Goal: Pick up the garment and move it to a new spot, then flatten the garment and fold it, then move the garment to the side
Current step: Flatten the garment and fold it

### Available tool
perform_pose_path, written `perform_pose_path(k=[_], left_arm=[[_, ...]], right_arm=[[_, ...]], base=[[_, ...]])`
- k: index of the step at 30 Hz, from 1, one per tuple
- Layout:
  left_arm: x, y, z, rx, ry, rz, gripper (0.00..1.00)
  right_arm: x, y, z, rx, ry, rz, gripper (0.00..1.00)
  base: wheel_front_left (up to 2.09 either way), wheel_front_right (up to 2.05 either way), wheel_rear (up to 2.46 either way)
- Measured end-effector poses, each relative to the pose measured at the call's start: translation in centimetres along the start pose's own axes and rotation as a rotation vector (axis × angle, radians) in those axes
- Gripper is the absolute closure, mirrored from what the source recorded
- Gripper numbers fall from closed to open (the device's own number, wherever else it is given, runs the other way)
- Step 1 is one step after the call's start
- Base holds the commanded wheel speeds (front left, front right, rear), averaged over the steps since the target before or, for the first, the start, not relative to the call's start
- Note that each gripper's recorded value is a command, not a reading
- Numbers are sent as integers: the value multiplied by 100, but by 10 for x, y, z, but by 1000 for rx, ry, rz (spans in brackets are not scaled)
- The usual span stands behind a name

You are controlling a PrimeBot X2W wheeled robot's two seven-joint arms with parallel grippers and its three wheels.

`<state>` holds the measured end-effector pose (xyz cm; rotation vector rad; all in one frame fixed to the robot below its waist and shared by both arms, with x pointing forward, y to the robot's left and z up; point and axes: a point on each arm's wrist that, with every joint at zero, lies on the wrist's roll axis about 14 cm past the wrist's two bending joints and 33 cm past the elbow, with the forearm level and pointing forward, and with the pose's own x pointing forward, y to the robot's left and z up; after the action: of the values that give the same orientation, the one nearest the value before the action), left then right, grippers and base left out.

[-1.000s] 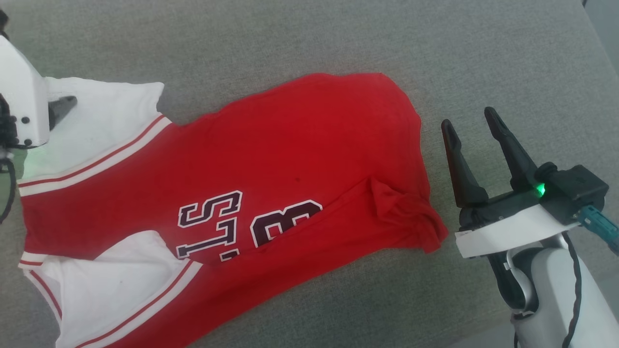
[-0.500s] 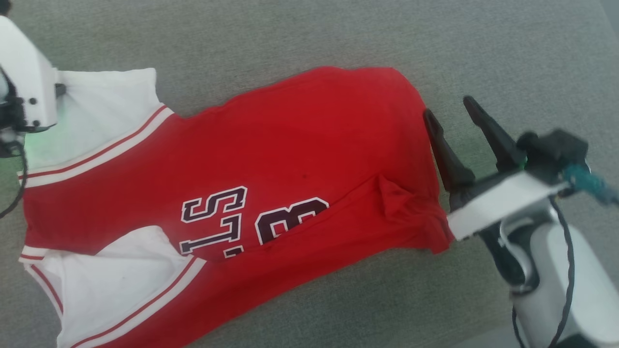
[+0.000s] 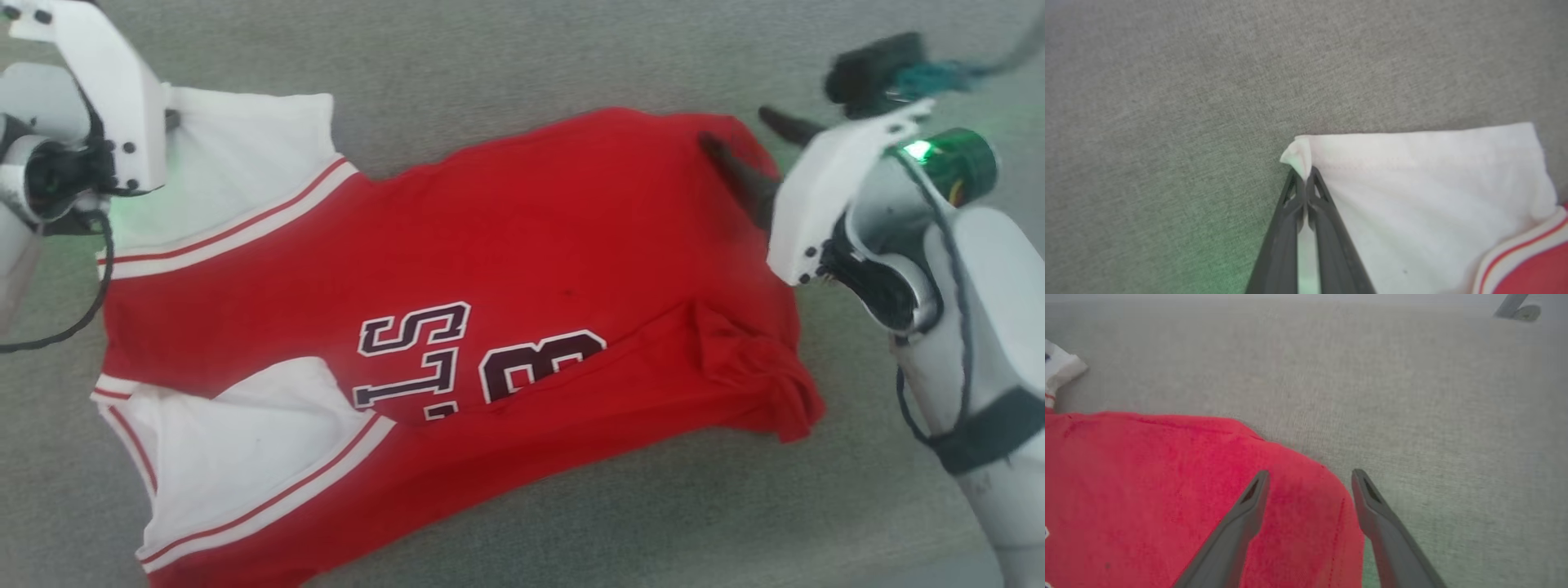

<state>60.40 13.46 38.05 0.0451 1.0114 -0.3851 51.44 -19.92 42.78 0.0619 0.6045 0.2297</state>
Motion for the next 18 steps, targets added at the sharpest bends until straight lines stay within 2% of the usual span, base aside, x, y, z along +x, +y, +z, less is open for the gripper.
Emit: perform_pose_path(k=[3, 9, 10, 11, 12, 18], left_arm=[[0, 2, 0, -5, -9, 0, 100], [2, 4, 2, -4, -30, -3, 100], [2, 4, 2, -3, -33, -4, 100], [2, 4, 3, -5, -38, -4, 100], [3, 4, 3, -6, -39, -4, 100], [-4, 6, 8, 1, -73, 6, 100]], right_arm=[[11, 6, -15, -3, 138, 27, 0], [23, 7, -25, -8, 302, 41, 0], [24, 8, -27, -6, 325, 45, 16], [25, 8, -28, -21, 347, 44, 72], [25, 7, -29, -30, 363, 43, 100], [29, 8, -22, -53, 344, 52, 100]], base=[[0, 0, 0], [0, 0, 0], [0, 0, 0], [0, 0, 0], [0, 0, 0], [0, 0, 0]])
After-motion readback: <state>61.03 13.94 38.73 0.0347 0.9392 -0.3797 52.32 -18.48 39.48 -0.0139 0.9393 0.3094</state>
